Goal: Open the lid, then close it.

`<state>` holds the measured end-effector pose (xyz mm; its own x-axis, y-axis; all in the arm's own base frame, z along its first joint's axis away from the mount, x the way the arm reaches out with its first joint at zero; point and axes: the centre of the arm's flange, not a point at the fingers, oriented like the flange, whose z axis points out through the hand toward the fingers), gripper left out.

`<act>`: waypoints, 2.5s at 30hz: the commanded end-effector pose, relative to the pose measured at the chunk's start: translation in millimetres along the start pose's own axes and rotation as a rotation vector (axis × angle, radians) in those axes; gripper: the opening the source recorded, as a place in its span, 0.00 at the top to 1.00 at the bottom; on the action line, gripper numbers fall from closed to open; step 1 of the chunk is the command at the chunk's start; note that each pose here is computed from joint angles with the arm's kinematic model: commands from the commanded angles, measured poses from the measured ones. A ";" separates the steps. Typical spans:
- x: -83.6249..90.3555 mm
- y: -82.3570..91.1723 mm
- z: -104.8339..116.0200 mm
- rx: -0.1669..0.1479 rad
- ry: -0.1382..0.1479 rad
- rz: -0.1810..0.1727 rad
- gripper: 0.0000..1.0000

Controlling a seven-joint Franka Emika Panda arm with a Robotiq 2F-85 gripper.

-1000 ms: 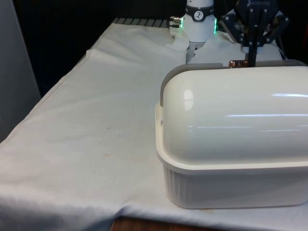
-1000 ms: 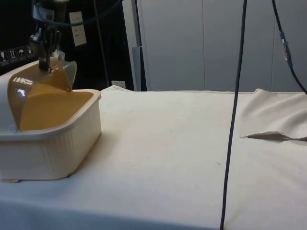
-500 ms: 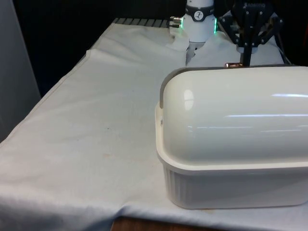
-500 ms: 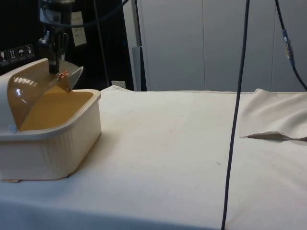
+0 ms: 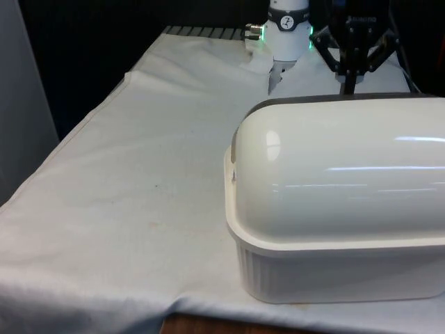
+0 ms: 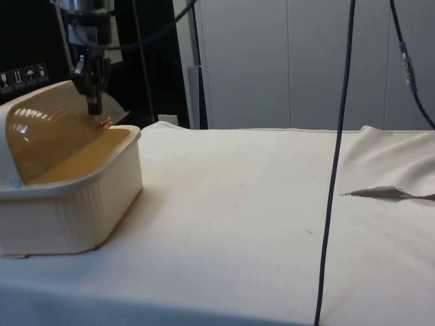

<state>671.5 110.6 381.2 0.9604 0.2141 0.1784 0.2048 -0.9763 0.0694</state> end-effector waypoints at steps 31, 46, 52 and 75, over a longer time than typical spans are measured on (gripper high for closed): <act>-37.5 -8.5 33.8 0.006 -0.191 -0.017 1.00; -72.1 -2.6 20.1 0.002 -0.197 -0.019 1.00; -81.9 -2.5 15.7 0.004 -0.195 -0.017 1.00; -88.1 -3.3 15.4 0.009 -0.202 -0.013 0.30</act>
<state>589.3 94.5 350.4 0.9755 0.2182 -0.0271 0.2195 -0.9738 0.0595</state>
